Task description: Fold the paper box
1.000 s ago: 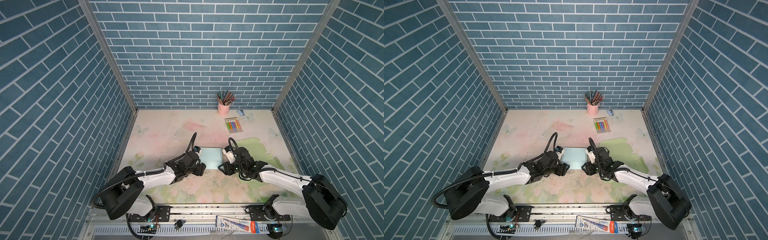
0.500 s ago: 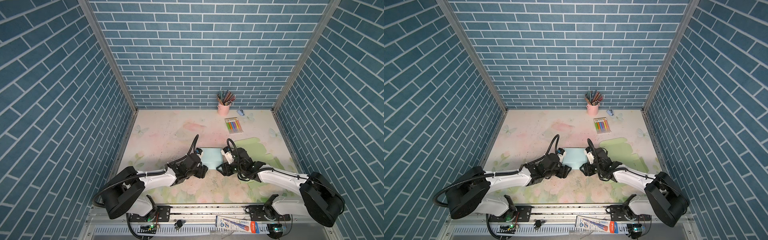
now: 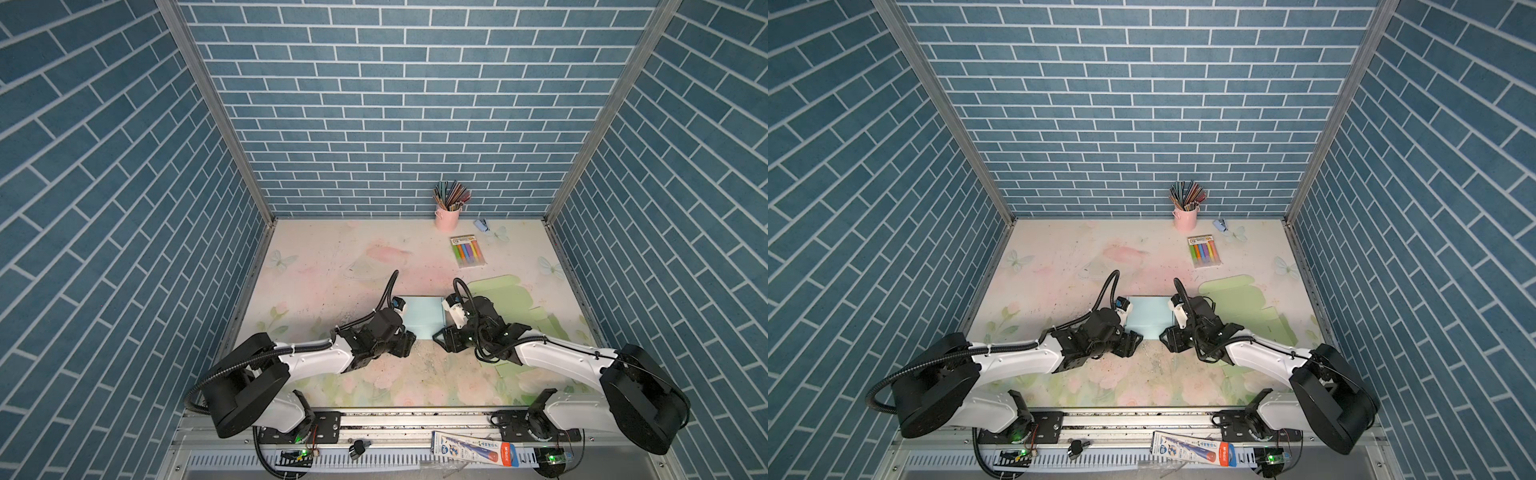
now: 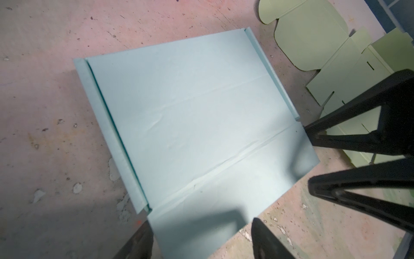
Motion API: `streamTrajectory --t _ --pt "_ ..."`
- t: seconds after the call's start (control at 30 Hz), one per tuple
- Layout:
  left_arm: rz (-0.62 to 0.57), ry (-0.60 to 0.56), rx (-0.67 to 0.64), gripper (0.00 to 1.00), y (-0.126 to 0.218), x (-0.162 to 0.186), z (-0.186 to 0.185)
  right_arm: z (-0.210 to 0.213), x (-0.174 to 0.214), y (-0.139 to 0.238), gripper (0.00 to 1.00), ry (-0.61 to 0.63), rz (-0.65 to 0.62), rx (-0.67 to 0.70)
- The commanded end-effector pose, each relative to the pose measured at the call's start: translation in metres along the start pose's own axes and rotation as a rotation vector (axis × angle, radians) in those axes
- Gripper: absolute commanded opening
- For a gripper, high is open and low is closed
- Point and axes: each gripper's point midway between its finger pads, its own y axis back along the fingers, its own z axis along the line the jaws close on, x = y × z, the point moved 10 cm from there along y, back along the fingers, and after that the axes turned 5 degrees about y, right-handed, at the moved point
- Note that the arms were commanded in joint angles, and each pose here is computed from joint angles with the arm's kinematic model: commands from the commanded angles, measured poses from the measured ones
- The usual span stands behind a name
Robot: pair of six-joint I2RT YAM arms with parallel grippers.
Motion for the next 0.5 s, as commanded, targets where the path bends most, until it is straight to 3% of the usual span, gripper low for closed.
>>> streamTrajectory --t 0.0,0.47 --pt "-0.008 0.006 -0.002 0.68 0.0000 -0.0011 -0.0036 0.0038 0.0022 -0.0006 0.57 -0.012 -0.012 -0.036" --pt "-0.016 0.008 0.015 0.67 0.0036 -0.0030 -0.0070 0.0003 0.0017 0.0009 0.59 -0.050 -0.044 -0.043"
